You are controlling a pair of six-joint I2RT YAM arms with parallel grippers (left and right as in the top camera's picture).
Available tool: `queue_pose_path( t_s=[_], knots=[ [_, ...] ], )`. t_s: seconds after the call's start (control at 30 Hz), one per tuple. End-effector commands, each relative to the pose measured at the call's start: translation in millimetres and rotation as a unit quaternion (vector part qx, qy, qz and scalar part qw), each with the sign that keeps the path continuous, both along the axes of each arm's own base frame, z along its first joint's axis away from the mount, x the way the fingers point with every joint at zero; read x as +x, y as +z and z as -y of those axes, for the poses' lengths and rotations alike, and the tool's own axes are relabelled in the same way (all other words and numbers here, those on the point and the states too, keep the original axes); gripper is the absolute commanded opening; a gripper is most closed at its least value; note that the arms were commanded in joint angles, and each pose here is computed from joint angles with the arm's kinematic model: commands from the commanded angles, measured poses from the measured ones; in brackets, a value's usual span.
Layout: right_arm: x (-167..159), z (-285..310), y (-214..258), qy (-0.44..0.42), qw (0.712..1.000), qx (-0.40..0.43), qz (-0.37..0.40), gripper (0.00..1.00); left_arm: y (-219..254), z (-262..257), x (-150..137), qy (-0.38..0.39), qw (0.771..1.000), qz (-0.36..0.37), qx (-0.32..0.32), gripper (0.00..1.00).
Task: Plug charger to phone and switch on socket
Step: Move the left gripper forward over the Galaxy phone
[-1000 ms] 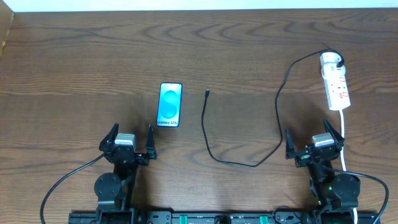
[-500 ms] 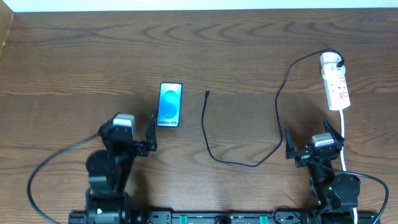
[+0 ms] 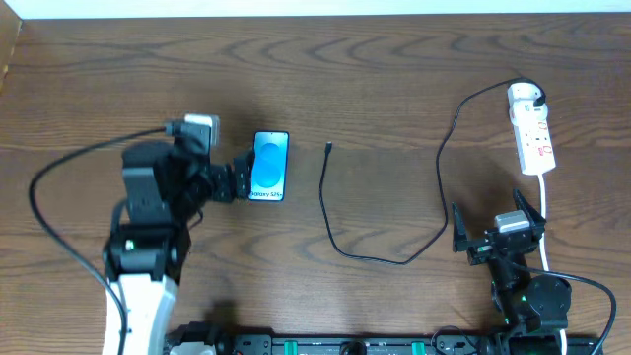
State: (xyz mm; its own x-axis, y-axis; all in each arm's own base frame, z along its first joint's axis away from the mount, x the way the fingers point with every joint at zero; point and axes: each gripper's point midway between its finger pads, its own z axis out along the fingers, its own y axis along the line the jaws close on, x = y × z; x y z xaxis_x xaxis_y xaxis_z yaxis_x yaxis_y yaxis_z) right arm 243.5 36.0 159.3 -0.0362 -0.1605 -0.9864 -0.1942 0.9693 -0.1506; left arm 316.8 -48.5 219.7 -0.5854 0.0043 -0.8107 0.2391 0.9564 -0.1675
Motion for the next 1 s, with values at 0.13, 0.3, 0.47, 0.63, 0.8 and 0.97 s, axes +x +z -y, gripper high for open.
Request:
queue_pose_path(
  t_s=[0.13, 0.3, 0.47, 0.63, 0.8, 0.97],
  knots=[
    [-0.1, 0.0, -0.4, -0.002, 1.000, 0.008, -0.001, 0.99, -3.4, 2.4, 33.4, -0.004, 0.999, -0.041, -0.008, 0.93],
    [-0.1, 0.0, -0.4, -0.002, 1.000, 0.008, -0.001, 0.99, -29.1, 12.0, 43.1, -0.017, 0.996, -0.082, -0.008, 0.93],
    [-0.1, 0.0, -0.4, -0.002, 1.000, 0.008, -0.001, 0.99, -39.1, 27.5, 60.8, -0.036, 0.992, -0.122, -0.005, 0.93],
    [-0.1, 0.0, -0.4, -0.002, 1.000, 0.008, -0.001, 0.99, -15.6, 30.3, 72.2, -0.039, 0.987, -0.158, -0.004, 0.93],
    [-0.1, 0.0, -0.4, -0.002, 1.000, 0.008, -0.001, 0.99, -14.9, 27.7, 67.5, -0.034, 0.982, -0.186, 0.002, 0.93],
    [-0.1, 0.0, -0.4, -0.002, 1.000, 0.008, -0.001, 0.99, -18.1, 25.3, 64.0, -0.029, 0.980, -0.196, 0.007, 0.93]
  ],
)
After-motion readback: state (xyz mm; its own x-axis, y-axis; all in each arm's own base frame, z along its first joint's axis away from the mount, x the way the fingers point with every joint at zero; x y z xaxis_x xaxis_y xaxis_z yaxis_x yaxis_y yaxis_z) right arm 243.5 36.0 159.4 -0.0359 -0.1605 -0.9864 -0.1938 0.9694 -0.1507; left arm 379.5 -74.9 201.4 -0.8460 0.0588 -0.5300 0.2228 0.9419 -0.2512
